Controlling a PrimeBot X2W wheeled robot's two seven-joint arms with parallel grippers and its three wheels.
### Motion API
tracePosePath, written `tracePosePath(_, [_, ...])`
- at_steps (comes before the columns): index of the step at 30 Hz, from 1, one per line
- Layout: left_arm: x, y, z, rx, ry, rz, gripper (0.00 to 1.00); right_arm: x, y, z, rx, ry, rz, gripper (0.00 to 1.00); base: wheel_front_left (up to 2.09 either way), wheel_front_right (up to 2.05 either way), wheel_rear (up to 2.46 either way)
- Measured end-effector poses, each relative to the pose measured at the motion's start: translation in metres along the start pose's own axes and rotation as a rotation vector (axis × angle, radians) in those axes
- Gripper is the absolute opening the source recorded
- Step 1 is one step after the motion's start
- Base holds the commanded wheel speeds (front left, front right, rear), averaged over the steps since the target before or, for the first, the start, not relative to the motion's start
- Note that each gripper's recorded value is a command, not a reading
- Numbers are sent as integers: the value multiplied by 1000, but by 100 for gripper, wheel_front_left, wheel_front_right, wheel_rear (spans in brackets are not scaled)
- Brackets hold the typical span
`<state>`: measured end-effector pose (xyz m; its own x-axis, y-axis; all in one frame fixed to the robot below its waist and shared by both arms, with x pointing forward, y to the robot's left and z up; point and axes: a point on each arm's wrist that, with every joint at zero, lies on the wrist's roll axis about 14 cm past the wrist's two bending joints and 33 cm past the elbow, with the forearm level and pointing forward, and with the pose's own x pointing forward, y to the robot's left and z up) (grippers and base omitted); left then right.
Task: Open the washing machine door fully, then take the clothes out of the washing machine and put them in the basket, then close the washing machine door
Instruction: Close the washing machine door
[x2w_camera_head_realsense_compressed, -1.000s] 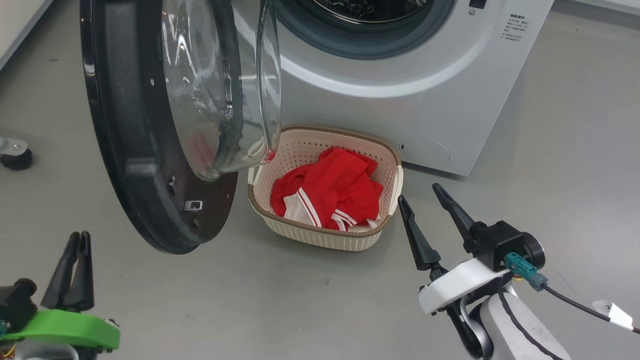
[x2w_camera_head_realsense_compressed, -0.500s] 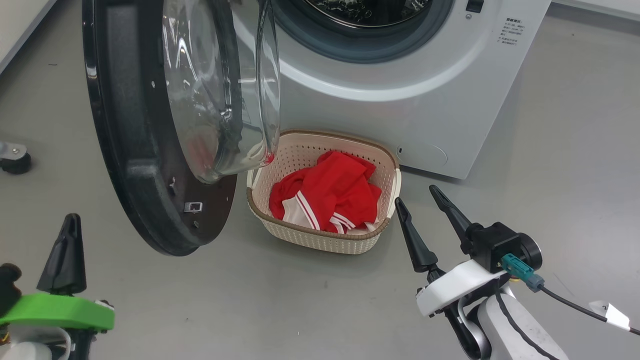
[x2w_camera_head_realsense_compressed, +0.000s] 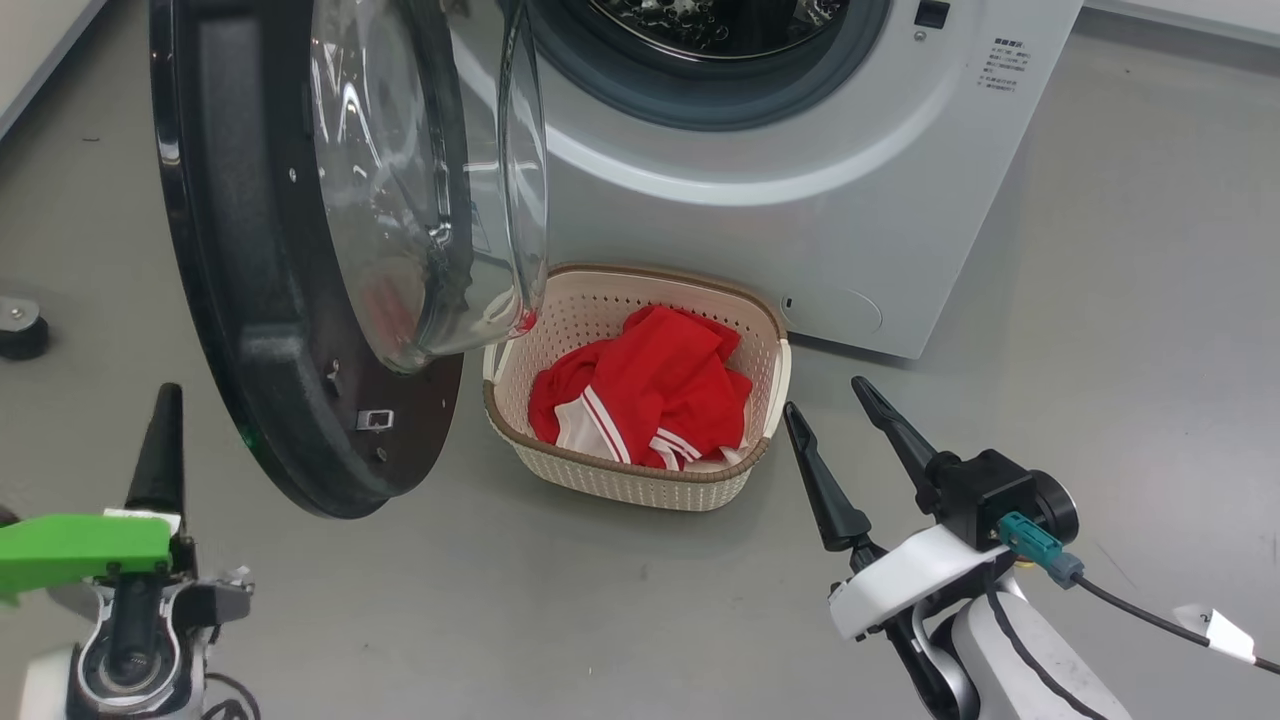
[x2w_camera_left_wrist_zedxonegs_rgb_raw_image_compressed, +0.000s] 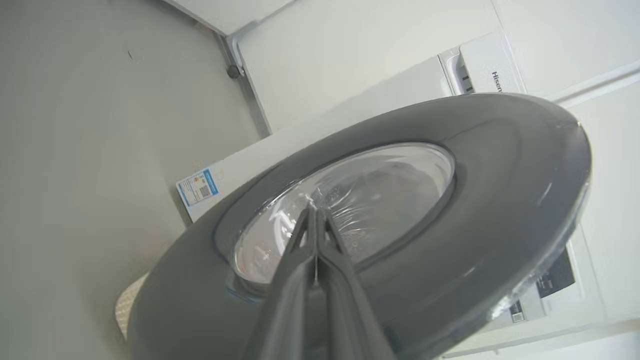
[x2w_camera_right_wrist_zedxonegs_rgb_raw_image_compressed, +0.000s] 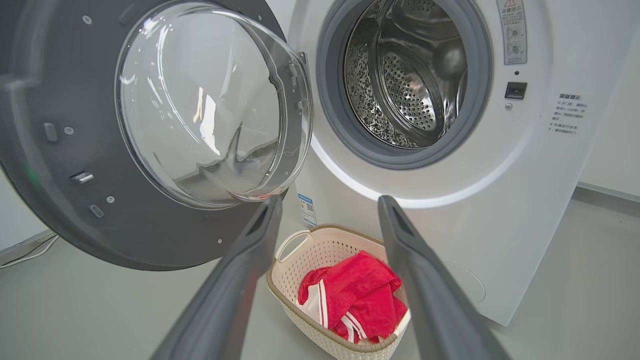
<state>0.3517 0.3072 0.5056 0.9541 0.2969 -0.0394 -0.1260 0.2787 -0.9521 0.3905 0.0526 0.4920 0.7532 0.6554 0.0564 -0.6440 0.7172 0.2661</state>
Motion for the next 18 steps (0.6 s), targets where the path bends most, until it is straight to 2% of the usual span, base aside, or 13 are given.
tracePosePath(2, [4, -8, -9, -149, 21, -25, 0, -1, -1, 0, 1, 1, -3, 100, 0, 0, 0])
tracePosePath(4, [6, -12, -9, -244, 45, -29, 0, -1, -2, 0, 0, 0, -7, 100, 0, 0, 0])
tracePosePath(12, [6, -21, -25, -394, 224, -26, 0, -2, -3, 0, 0, 0, -12, 100, 0, 0, 0])
tracePosePath(18, [4, -28, -33, -444, 304, -23, 0, -2, -4, -1, 2, 1, -12, 100, 0, 0, 0])
